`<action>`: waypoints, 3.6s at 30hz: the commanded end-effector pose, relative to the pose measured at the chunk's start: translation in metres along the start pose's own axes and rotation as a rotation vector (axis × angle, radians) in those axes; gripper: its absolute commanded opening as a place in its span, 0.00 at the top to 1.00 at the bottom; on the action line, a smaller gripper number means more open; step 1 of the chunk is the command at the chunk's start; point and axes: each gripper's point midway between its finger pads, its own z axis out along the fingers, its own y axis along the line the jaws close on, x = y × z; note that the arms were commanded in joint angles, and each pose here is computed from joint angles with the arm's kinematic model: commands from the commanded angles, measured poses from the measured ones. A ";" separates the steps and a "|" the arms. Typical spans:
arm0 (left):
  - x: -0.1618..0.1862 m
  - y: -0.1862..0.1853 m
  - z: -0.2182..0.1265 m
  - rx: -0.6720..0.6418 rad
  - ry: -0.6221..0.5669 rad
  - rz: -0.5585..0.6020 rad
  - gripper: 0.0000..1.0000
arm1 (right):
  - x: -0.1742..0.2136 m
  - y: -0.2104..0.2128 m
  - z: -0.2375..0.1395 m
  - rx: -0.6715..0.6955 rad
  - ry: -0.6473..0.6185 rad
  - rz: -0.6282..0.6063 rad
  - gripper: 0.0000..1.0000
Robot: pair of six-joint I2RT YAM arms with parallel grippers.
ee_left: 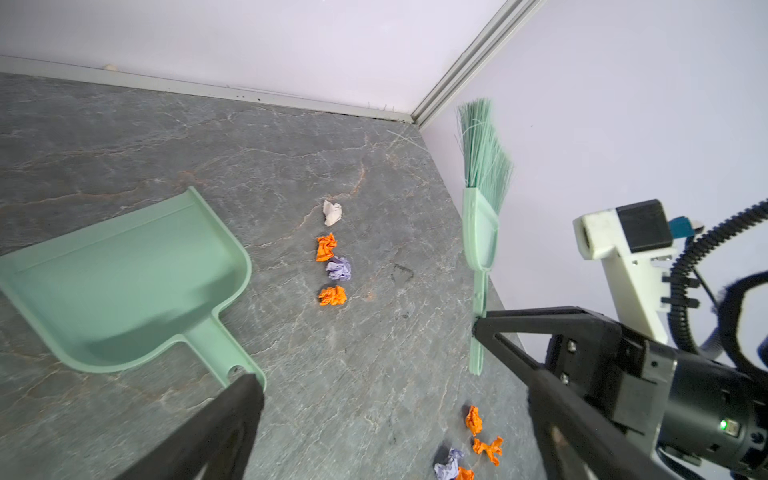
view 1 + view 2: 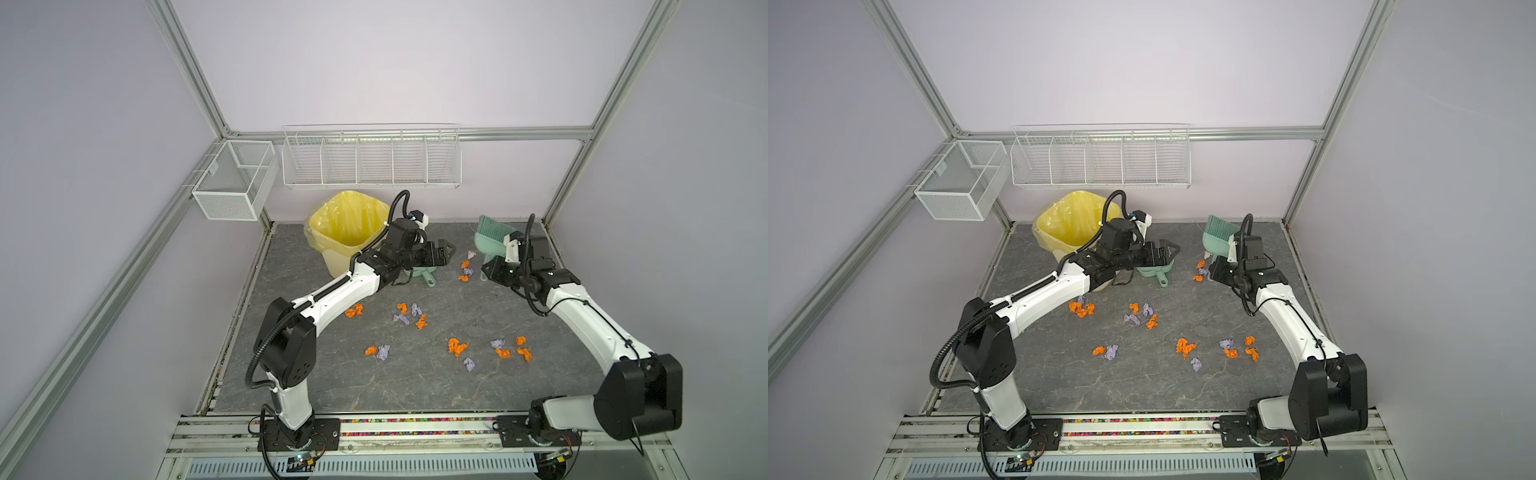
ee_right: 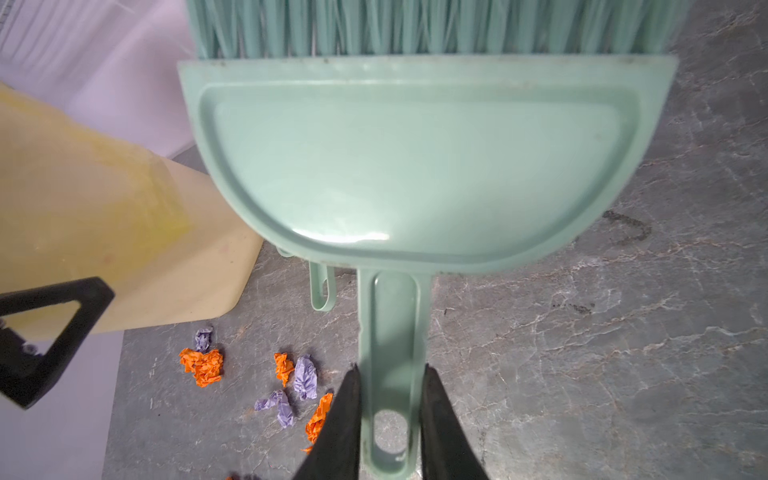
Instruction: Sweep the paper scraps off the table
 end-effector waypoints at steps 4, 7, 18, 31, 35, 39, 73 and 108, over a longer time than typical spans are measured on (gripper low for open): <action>-0.013 -0.023 0.007 0.105 -0.015 -0.023 0.02 | 0.000 0.021 -0.008 -0.074 -0.027 -0.057 0.89; -0.015 -0.027 0.010 0.127 -0.021 -0.036 0.04 | 0.006 0.032 -0.005 -0.099 -0.009 -0.076 0.89; -0.022 -0.038 0.022 0.198 -0.019 -0.072 0.22 | 0.022 0.056 -0.010 -0.142 0.012 -0.115 0.89; -0.022 -0.041 0.027 0.204 -0.021 -0.082 0.44 | 0.032 0.075 -0.015 -0.200 0.032 -0.136 0.89; -0.019 -0.044 0.030 0.214 -0.009 -0.079 0.56 | 0.032 0.077 -0.017 -0.206 0.027 -0.142 0.89; -0.017 -0.044 0.033 0.215 0.000 -0.082 0.73 | 0.033 0.080 -0.015 -0.211 0.039 -0.150 0.89; -0.077 -0.006 -0.013 0.158 -0.233 -0.171 1.00 | 0.016 0.107 -0.008 -0.499 0.086 0.112 0.11; -0.109 0.019 -0.004 0.274 -0.453 -0.478 1.00 | -0.056 0.138 -0.007 -1.029 -0.152 0.461 0.43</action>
